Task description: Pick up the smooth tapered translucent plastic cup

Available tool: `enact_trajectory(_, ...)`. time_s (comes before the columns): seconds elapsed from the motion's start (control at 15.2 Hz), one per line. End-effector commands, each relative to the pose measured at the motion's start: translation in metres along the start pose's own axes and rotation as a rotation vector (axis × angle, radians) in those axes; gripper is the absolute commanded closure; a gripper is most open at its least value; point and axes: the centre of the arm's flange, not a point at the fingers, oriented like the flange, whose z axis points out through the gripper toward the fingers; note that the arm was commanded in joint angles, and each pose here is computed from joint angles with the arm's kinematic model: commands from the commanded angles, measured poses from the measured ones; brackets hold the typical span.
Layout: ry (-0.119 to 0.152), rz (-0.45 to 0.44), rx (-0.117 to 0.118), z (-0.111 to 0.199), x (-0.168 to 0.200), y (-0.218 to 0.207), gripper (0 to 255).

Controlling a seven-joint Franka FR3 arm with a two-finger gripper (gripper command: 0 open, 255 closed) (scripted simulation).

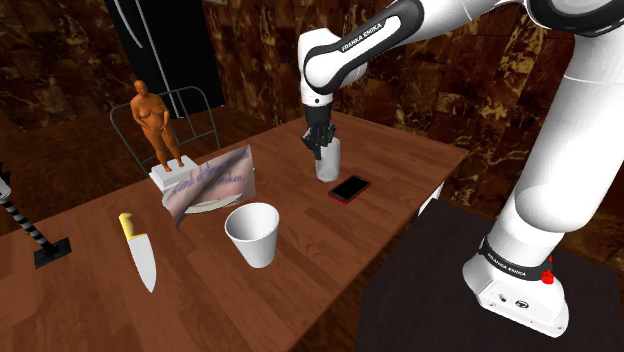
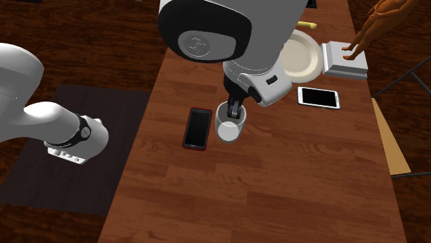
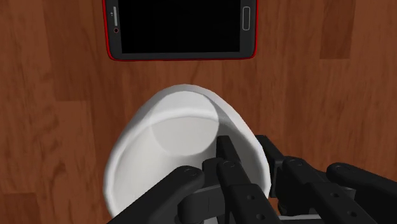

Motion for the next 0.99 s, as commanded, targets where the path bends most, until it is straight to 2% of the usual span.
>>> enact_trajectory(0.0, 0.0, 0.0, 0.0, 0.0, 0.0, 0.0, 255)
enact_trajectory(0.4, 0.0, 0.0, 0.0, 0.001, 0.0, 0.0, 255)
enact_trajectory(0.92, 0.0, 0.0, 0.0, -0.042, -0.003, -0.001, 255)
